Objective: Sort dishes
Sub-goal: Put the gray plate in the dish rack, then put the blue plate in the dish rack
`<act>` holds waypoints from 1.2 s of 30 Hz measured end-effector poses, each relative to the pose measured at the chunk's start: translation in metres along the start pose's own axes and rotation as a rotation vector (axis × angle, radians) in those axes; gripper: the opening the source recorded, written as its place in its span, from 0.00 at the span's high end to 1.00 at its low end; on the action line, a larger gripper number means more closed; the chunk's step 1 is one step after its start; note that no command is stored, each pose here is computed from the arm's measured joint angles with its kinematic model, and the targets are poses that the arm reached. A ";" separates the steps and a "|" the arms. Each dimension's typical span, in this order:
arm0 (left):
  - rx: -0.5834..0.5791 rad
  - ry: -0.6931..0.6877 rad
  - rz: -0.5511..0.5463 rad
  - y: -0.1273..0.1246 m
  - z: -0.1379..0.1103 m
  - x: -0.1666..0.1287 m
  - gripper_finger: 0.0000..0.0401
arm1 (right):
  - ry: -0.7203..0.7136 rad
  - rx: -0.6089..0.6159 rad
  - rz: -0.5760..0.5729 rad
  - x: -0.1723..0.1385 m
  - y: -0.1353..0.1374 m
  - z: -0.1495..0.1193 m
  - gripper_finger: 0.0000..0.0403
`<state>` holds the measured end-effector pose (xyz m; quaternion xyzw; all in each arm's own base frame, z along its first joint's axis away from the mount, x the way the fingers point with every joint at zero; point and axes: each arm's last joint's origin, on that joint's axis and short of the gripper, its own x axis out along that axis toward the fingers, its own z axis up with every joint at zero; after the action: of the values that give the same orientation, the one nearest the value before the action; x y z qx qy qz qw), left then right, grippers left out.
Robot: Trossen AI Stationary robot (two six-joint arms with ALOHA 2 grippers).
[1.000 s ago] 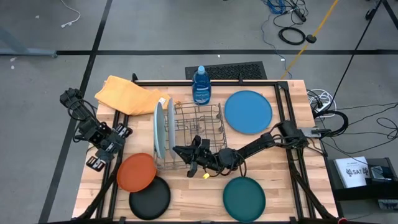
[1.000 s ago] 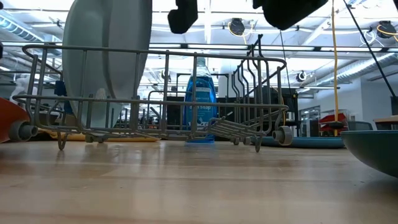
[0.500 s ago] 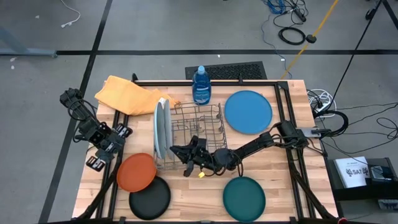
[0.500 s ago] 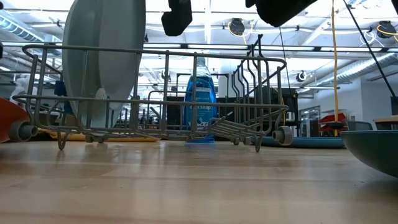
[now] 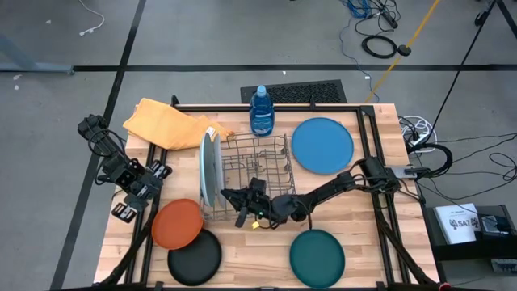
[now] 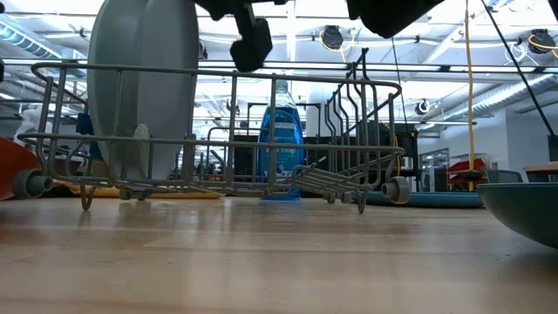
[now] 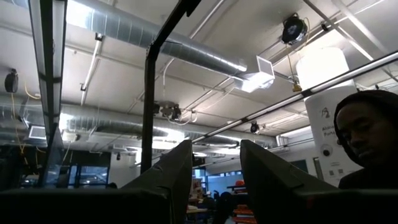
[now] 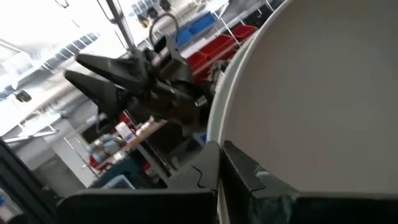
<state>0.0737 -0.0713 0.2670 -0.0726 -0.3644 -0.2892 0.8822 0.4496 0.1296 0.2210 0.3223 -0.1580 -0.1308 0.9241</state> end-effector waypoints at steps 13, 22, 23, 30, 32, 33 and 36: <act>0.001 0.000 0.000 0.000 0.000 0.000 0.66 | 0.068 -0.040 -0.028 0.005 -0.010 -0.004 1.00; 0.000 0.000 0.000 0.000 0.000 0.000 0.66 | 0.110 -0.071 0.008 0.008 -0.014 -0.003 0.91; 0.000 0.000 0.000 0.000 0.000 0.000 0.66 | 0.114 -0.074 0.015 0.009 -0.014 -0.003 0.89; -0.001 -0.003 0.001 0.000 0.000 0.000 0.66 | 0.129 -0.074 0.044 0.010 -0.015 -0.002 0.72; -0.001 -0.003 0.001 0.000 0.000 0.000 0.66 | 0.137 -0.073 0.057 0.011 -0.016 -0.002 0.66; -0.001 -0.003 0.001 0.000 0.000 0.000 0.66 | 0.143 -0.073 0.066 0.011 -0.016 -0.002 0.64; -0.002 -0.003 0.001 0.000 0.000 0.000 0.66 | 0.155 -0.075 0.081 0.012 -0.015 -0.002 0.57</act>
<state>0.0735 -0.0712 0.2672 -0.0739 -0.3656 -0.2890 0.8817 0.4590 0.1152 0.2122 0.2901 -0.0939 -0.0736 0.9495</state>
